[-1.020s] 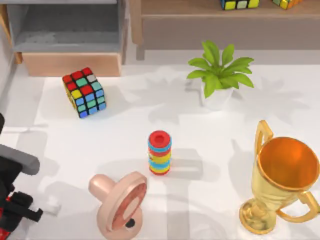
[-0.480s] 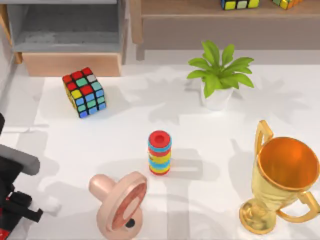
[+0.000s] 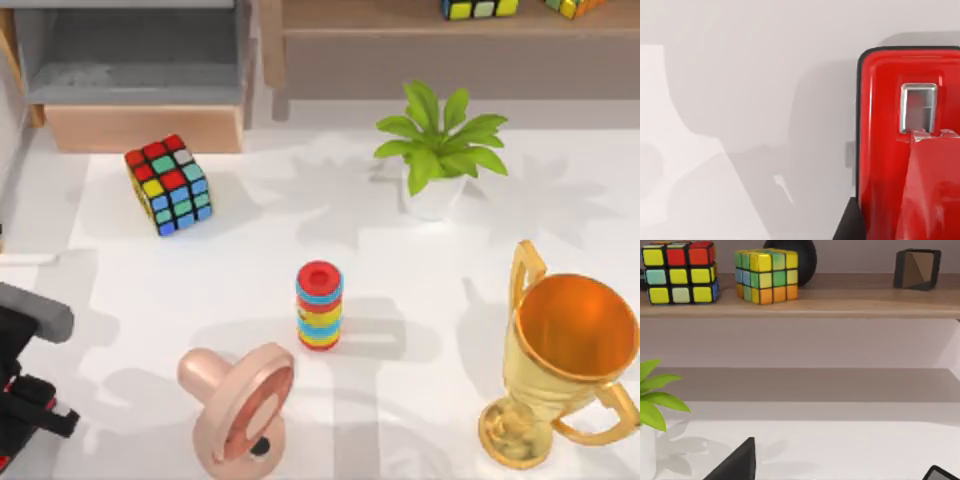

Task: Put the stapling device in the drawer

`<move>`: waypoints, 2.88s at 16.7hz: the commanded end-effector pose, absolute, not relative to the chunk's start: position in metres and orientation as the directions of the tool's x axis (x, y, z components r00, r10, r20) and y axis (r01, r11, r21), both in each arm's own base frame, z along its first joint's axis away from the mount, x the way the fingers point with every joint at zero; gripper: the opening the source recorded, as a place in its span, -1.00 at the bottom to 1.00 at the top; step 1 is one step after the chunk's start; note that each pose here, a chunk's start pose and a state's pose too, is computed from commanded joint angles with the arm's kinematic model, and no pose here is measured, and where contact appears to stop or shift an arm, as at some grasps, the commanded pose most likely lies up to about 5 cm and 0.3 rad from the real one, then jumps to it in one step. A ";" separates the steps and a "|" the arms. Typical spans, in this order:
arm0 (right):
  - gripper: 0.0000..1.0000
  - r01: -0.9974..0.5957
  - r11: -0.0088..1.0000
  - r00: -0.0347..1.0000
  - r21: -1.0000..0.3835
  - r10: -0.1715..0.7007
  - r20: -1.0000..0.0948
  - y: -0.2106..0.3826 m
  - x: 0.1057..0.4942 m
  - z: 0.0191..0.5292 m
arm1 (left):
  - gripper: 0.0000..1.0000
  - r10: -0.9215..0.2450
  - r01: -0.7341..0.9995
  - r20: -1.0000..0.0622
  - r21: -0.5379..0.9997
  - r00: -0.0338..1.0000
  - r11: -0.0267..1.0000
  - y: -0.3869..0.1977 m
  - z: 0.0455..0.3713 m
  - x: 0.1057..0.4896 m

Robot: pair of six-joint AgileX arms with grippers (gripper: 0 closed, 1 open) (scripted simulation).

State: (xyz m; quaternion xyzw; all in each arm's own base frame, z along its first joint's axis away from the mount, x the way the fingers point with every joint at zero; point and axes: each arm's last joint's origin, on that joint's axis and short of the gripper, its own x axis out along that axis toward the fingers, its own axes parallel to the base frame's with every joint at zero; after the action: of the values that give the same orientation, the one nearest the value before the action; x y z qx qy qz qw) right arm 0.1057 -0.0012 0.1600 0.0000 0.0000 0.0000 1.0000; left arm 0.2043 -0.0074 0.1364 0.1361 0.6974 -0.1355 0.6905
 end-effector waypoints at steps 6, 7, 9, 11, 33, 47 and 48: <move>1.00 0.000 1.000 1.000 0.000 0.000 0.000 -0.001 0.106 0.160 | -1.00 0.003 0.378 -1.000 0.002 -0.002 0.926 -0.007 0.147 0.204; 1.00 0.000 1.000 1.000 0.000 0.000 0.000 -0.001 0.106 0.160 | -1.00 0.003 0.378 -1.000 0.002 -0.002 0.926 -0.007 0.147 0.204; 1.00 0.000 1.000 1.000 0.000 0.000 0.000 -0.001 0.106 0.160 | -1.00 0.001 0.372 -0.999 0.018 0.046 0.928 -0.007 0.154 0.212; 1.00 0.000 1.000 1.000 0.000 0.000 0.000 -0.001 0.106 0.160 | -1.00 0.000 0.351 -0.991 0.047 0.131 0.935 -0.003 0.170 0.229; 1.00 0.000 1.000 1.000 0.000 0.000 0.000 -0.001 0.106 0.160 | -1.00 0.102 0.010 -0.961 0.109 0.258 0.994 0.165 0.187 0.452; 1.00 0.000 1.000 1.000 0.000 0.000 0.000 -0.001 0.106 0.160 | -1.00 0.060 0.029 -0.985 0.066 0.160 0.997 0.162 0.151 0.452; 1.00 0.000 1.000 1.000 0.000 0.000 0.000 -0.001 0.106 0.160 | -1.00 0.060 0.029 -0.985 0.066 0.159 0.997 0.162 0.151 0.452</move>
State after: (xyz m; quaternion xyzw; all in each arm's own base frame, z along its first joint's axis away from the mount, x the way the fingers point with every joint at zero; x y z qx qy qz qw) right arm 0.1057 -0.0012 0.1600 0.0000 0.0000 0.0000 1.0000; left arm 0.4517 0.1620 0.1510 0.0345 0.6482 0.0103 0.7606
